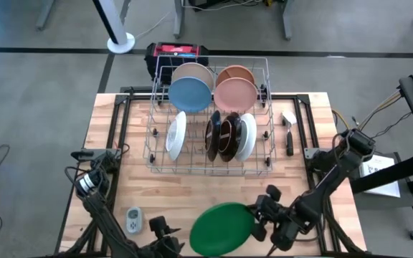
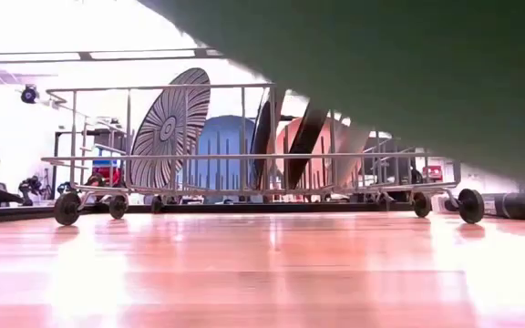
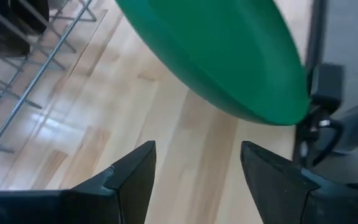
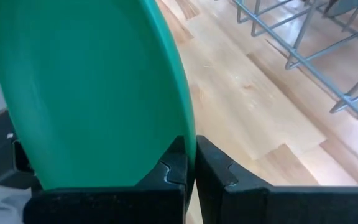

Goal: Sort dishes
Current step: Put the green plate into the dish rack

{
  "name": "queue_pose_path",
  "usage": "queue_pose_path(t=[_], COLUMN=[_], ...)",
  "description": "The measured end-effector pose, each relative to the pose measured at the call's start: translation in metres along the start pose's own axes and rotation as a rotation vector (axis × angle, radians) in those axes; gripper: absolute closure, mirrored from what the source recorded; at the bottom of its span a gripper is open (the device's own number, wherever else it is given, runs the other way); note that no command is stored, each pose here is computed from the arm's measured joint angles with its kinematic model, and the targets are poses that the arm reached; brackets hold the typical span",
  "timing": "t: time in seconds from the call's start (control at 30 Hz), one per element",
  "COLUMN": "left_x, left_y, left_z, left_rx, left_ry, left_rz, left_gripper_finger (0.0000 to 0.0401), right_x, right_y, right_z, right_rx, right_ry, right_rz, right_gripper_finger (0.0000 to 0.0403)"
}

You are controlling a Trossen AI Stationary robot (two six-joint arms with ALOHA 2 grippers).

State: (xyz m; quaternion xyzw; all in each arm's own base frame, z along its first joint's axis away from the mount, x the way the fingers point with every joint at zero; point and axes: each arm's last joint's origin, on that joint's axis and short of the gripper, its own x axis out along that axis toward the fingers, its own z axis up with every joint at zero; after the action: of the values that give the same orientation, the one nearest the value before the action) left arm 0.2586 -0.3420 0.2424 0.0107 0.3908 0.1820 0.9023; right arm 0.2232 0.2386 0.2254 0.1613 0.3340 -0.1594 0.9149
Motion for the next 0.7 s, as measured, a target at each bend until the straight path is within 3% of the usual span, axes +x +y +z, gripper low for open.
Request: queue_pose_path(t=[0.27,0.47,0.7], left_x=[-0.032,-0.062,-0.081], left_y=[-0.003,-0.002,0.000], left_z=[0.017,0.025,0.030], left_rx=[0.068,0.176,0.217], left_ry=[-0.128,-0.323,-0.458], left_rz=[-0.039,0.009,0.062], left_gripper_finger=[0.0178,0.0178,0.0178], right_x=[-0.028,-0.051,-0.064], right_y=[0.007,0.018,0.025], right_z=[0.017,0.028,0.045], right_rx=[-0.096,-0.265,-0.314], right_ry=[0.021,-0.005,-0.111], right_rz=[-0.049,-0.016,-0.018], right_gripper_finger=[0.0401,0.0401,0.0402])
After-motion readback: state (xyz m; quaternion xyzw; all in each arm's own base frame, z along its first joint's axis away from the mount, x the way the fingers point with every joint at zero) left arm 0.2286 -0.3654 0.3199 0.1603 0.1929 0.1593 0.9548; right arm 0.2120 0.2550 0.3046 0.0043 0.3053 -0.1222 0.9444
